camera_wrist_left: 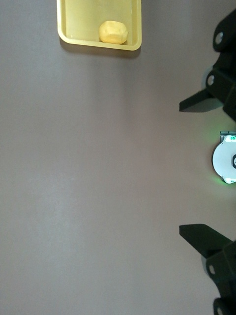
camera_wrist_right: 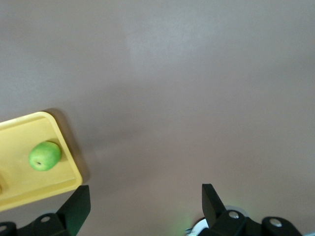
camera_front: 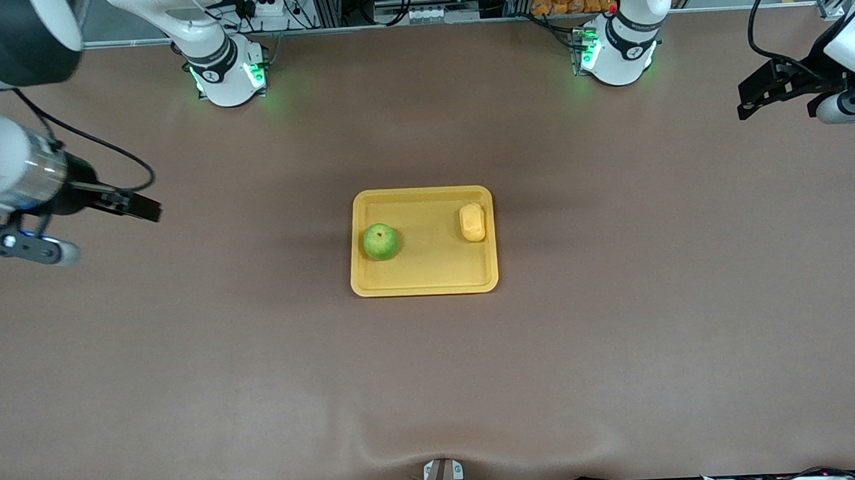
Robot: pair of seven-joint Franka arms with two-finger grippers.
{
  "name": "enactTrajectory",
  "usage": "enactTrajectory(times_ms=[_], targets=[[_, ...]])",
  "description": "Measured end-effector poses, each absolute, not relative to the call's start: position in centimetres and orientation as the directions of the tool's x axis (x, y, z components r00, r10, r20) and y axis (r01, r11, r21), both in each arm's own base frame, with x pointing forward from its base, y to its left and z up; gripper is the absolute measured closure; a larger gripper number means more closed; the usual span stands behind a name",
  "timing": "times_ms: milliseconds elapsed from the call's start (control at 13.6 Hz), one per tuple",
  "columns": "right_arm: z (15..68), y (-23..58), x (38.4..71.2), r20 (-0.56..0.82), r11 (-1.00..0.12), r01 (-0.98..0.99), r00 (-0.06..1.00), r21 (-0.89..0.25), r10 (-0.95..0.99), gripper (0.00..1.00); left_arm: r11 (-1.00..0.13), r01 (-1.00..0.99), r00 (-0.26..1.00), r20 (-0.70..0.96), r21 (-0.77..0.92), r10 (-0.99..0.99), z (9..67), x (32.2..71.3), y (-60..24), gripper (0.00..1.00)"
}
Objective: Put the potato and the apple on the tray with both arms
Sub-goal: 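Open the right gripper and raise it away from the tray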
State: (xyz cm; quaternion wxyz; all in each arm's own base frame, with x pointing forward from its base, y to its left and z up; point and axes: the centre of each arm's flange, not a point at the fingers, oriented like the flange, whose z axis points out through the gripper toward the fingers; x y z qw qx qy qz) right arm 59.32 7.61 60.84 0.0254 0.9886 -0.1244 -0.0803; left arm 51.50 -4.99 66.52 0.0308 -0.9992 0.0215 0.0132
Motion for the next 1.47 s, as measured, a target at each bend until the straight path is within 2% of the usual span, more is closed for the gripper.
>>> enactTrajectory(times_ms=[660, 1467], targets=[[65.9, -0.5, 55.9, -0.096, -0.993, -0.118, 0.988, 0.024, -0.120, 0.00, -0.997, -0.057, 0.998, -0.043, -0.061, -0.054, 66.3, 51.3, -5.1, 0.00], [65.8, -3.9, 53.5, -0.078, -0.996, -0.079, 0.994, -0.048, -0.075, 0.00, -0.996, -0.059, 0.997, -0.044, -0.061, -0.056, 66.3, 51.3, -5.0, 0.00]])
